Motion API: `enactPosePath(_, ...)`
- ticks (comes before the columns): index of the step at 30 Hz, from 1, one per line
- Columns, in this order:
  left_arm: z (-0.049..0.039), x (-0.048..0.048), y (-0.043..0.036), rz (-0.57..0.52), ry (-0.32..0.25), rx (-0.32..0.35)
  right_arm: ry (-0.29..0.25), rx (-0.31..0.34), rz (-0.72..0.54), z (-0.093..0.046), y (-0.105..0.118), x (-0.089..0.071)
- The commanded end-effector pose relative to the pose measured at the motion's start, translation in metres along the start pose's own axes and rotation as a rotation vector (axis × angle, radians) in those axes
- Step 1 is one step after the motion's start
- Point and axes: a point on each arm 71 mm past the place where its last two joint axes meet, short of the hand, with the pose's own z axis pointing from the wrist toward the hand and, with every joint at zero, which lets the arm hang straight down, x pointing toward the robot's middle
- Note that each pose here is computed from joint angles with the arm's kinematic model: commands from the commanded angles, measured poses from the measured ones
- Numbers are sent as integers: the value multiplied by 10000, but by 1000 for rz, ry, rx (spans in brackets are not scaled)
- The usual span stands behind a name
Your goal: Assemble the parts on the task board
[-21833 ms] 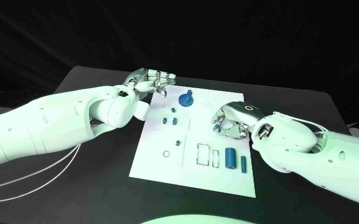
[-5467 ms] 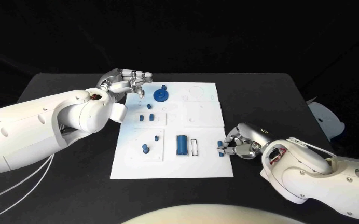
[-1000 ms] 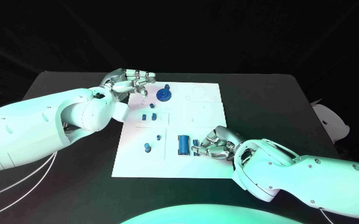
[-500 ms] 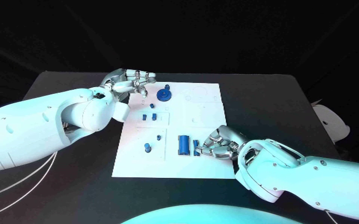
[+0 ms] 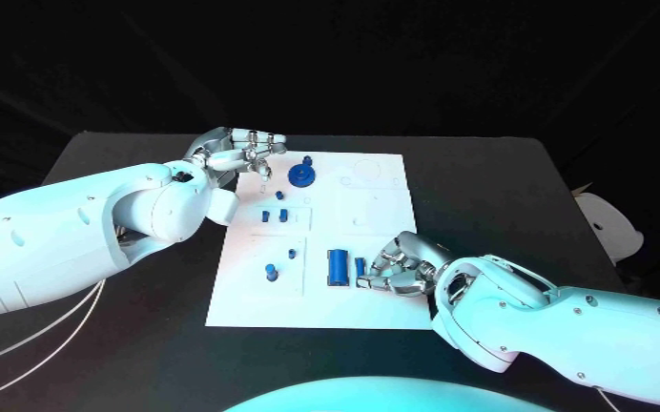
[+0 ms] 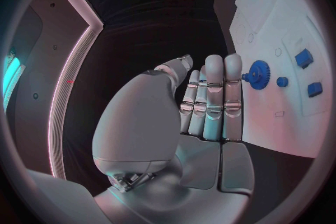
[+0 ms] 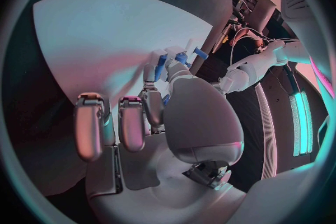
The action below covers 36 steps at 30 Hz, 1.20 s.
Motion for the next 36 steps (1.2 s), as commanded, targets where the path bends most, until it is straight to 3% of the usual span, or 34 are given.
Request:
enactPosePath(1, 1, 23, -7, -7, 18, 3, 16, -12, -40, 22, 6, 18)
enactPosePath(12, -1, 16, -6, -7, 16, 3, -7, -29, -38, 15, 12, -7)
enactPosePath(19, -1, 15, 5, -10, 14, 2, -56, -100, 26, -34, 42, -158)
enactPosePath(27, 34, 22, 54, -68, 6, -4, -106, -265, 262, 148, -21, -586)
enactPosePath(36, 196, 8, 159, -143, -51, 11, -199, -303, 566, 549, -270, -1163)
